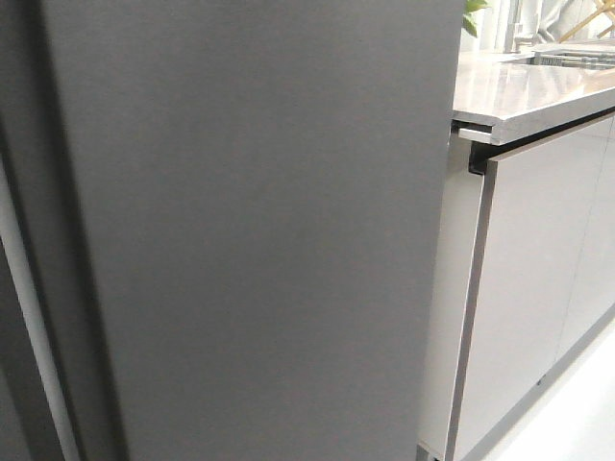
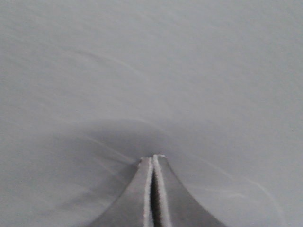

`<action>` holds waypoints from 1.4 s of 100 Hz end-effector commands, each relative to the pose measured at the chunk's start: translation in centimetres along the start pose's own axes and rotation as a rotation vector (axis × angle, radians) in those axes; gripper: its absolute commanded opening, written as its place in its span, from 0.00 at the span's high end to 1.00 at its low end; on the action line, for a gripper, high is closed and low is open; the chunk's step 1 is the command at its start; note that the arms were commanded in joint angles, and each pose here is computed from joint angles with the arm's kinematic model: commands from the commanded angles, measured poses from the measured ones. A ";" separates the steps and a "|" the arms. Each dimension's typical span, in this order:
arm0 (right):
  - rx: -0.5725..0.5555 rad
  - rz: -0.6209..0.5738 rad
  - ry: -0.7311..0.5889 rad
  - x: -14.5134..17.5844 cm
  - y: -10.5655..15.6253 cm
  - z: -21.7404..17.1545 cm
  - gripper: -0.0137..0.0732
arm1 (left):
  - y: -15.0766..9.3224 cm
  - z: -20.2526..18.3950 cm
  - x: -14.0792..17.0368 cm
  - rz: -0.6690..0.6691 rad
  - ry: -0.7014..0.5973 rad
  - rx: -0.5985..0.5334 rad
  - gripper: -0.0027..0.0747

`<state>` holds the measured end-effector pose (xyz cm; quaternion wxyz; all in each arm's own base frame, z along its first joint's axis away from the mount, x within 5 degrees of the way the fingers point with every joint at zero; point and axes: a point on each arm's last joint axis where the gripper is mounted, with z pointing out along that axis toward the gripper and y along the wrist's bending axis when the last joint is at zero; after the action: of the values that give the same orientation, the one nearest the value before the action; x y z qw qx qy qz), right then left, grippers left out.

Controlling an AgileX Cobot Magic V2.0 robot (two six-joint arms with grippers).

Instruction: Close fridge door

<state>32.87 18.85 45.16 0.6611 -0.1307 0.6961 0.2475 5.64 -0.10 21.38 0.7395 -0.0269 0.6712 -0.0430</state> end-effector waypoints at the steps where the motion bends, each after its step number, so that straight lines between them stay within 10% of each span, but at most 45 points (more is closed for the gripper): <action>1: 0.011 -0.005 -0.116 -1.7 -0.1 -0.1 0.93 | 0.0 0.2 0.4 -0.006 -0.029 0.007 0.99; 48: 0.074 -0.074 -0.134 -1.2 -2.0 -1.6 0.93 | 0.0 0.2 0.4 -0.006 -0.029 0.007 0.99; 140: 0.426 -0.139 -0.241 6.3 -5.9 -26.2 0.93 | 0.0 0.2 0.4 -0.006 -0.029 0.007 0.99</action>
<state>14.76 2.11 37.75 0.7289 -0.0215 0.6797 0.0796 5.64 -0.10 21.38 0.7395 -0.0269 0.6712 -0.0430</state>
